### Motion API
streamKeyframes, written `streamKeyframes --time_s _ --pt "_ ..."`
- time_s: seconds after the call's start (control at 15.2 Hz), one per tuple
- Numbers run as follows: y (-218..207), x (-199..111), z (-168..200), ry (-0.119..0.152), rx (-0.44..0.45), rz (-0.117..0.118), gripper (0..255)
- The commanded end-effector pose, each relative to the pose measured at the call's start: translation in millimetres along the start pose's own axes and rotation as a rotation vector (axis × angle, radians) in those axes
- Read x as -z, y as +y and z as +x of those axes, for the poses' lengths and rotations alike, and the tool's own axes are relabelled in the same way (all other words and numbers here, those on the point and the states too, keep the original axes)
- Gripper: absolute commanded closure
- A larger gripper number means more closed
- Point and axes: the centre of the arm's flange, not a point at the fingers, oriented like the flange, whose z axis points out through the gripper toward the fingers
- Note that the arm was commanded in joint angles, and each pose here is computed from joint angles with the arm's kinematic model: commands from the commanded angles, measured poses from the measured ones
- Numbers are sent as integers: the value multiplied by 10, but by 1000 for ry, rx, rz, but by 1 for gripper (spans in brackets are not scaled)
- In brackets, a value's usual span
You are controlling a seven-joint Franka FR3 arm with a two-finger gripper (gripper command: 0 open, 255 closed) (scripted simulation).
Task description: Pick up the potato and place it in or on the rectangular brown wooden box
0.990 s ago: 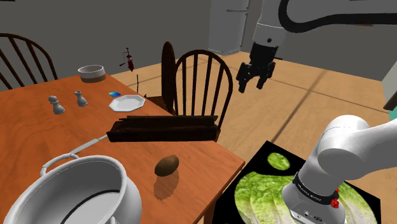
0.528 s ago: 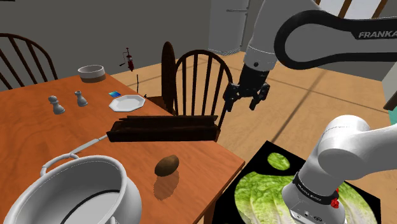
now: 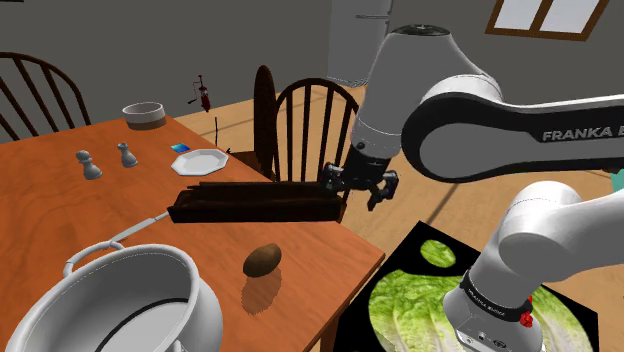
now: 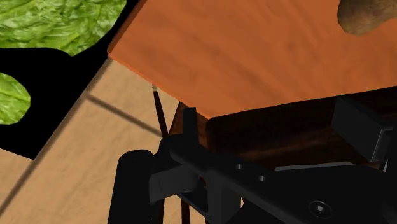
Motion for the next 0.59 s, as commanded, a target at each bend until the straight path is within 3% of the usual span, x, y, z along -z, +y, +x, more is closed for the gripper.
streamKeyframes --time_s 0.0,0.53 --pt "-195 -146 -196 17 -71 5 0" --pt "-1015 -696 -690 87 -334 15 0"
